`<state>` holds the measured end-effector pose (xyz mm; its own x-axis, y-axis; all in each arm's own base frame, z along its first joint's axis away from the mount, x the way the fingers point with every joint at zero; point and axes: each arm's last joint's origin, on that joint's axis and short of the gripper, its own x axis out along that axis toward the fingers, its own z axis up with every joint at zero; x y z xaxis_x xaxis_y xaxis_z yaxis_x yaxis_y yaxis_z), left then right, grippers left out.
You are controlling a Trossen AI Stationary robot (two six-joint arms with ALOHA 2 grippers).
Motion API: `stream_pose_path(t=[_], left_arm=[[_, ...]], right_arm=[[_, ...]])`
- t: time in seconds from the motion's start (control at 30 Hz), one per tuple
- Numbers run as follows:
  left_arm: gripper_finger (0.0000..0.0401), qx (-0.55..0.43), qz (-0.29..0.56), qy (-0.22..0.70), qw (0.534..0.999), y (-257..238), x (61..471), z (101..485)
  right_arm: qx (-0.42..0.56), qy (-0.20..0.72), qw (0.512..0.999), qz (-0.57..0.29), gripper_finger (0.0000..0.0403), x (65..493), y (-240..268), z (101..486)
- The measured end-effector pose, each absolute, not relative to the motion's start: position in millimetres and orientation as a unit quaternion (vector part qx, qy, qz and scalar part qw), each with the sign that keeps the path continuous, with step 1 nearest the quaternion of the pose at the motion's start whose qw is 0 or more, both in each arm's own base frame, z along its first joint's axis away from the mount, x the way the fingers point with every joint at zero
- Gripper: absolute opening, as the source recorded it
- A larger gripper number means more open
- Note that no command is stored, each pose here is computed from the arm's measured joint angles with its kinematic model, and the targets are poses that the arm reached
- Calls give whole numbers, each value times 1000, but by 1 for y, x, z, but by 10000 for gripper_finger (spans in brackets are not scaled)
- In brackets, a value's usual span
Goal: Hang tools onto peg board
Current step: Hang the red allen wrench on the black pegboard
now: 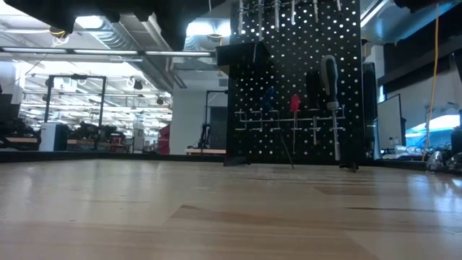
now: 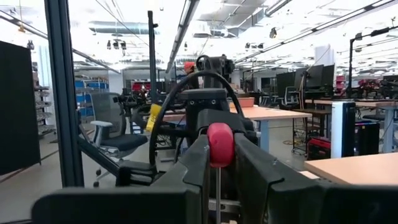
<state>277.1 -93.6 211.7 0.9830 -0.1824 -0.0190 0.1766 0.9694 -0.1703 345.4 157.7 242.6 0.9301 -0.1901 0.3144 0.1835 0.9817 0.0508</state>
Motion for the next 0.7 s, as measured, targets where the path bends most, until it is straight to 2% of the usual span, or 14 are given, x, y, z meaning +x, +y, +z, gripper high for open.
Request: stream_pose_path(t=[0.17,0.47,0.7], left_arm=[[144,-74,-96,17,993,-96,276,212],[15,-64,-91,28,993,-95,277,209],[4,-57,-85,76,992,-91,271,209]], right_arm=[[8,-159,983,-95,57,345,158,242],[9,-158,983,-93,57,346,158,242],[44,-137,986,-89,58,348,157,237]])
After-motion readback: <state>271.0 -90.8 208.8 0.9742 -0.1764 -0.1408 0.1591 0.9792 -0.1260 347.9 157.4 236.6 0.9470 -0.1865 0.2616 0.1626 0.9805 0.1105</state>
